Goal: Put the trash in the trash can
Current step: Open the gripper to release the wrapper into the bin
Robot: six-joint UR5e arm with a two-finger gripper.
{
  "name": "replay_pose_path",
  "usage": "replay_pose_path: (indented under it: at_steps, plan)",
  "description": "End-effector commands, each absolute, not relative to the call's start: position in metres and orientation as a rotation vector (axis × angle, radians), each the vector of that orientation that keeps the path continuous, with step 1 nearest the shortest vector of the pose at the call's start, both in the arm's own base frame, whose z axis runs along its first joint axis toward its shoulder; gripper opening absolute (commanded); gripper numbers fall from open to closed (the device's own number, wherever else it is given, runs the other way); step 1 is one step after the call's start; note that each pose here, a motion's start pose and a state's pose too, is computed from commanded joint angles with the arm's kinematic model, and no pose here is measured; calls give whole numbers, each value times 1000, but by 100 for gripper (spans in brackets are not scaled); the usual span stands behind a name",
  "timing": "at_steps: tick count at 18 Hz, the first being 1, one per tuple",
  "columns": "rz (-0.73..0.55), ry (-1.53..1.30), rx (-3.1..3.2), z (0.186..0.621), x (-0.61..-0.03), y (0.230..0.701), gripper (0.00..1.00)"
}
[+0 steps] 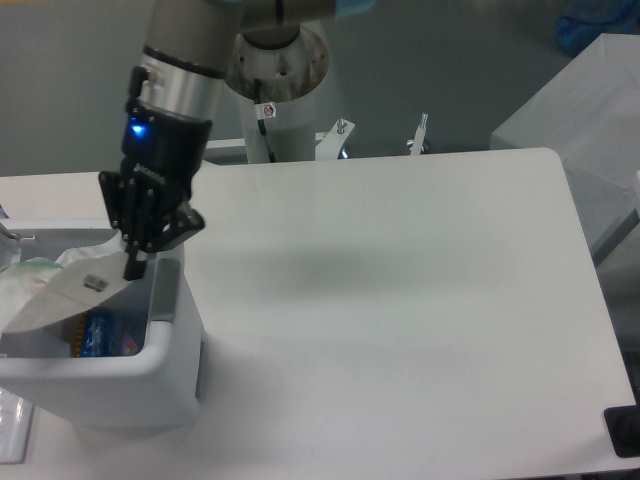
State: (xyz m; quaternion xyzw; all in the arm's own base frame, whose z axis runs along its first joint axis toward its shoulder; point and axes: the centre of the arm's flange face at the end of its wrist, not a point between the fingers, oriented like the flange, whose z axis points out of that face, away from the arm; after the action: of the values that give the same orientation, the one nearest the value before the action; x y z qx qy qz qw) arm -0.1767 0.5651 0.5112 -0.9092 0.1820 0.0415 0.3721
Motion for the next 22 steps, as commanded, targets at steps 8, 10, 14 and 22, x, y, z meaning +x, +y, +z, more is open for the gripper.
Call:
replay_pose_path:
  at_steps: [8,10,14,22]
  plan:
    - [98,474,-2338,503,-177,567,82]
    - [106,476,-2329,509,-176,566,91]
    - [113,467,-2320,517,-176,567,99]
    - [194,137,-2310,548,-294,546,100]
